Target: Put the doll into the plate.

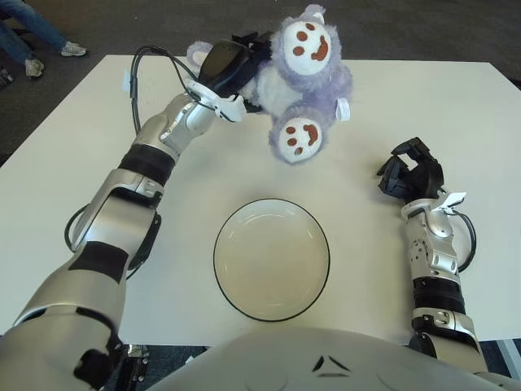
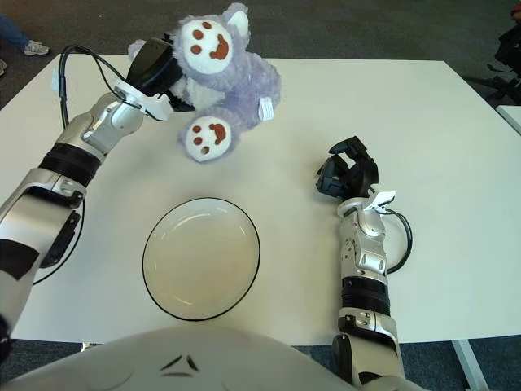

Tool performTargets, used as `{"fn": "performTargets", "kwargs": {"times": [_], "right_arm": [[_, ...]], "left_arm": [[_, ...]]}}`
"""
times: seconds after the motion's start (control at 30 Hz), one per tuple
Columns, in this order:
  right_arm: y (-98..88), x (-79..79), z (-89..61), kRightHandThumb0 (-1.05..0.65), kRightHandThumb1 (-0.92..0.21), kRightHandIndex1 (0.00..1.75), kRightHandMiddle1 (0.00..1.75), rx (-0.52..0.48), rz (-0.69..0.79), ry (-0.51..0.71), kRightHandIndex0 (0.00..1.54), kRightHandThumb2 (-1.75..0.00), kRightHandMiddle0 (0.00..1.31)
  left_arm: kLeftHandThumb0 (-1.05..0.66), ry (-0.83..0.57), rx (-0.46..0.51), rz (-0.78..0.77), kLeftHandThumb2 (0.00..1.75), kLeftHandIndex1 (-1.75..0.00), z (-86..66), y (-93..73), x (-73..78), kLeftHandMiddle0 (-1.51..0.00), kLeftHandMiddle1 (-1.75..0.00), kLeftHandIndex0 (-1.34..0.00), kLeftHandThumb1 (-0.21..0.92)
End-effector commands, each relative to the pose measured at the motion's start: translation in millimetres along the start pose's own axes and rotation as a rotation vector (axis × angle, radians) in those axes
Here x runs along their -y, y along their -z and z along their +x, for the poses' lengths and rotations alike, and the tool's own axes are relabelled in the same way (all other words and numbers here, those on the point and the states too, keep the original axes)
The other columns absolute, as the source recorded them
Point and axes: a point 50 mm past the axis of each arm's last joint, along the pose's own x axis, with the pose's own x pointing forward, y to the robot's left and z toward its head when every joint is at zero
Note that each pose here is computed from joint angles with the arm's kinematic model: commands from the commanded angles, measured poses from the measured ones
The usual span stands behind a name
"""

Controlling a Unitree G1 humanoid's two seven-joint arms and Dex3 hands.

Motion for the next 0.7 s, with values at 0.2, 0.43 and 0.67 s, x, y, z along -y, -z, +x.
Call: {"fn": "performTargets", "kwargs": {"times": [0.2, 0.43, 0.67], "right_arm": [[22.2, 4.6, -9.4, -0.01, -0.11, 1.75, 1.64, -0.115, 0.002, 0.024, 0.73, -1.52, 0.62], [21.7, 5.2, -8.9, -0.01, -0.11, 1.75, 1.64, -0.117, 0.003, 0.022, 0.74, -1.53, 0.62], [21.5, 6.0, -8.3, -0.01, -0.11, 1.75, 1.65, -0.118, -0.004, 0.018, 0.74, -1.53, 0.62]], "left_arm": [[0.0, 0.023, 0.062, -0.01, 1.75, -1.75, -35.0, -9.3, -16.3, -1.01, -1.54, -0.73, -0.13], [0.0, 0.116, 0.055, -0.093, 1.74, -1.75, -51.3, -18.2, -25.5, -0.99, -1.56, -0.71, -0.12], [0.0, 0.146, 0.058, -0.134, 1.71, -1.75, -60.5, -25.3, -25.0, -0.93, -1.64, -0.67, -0.07]]}}
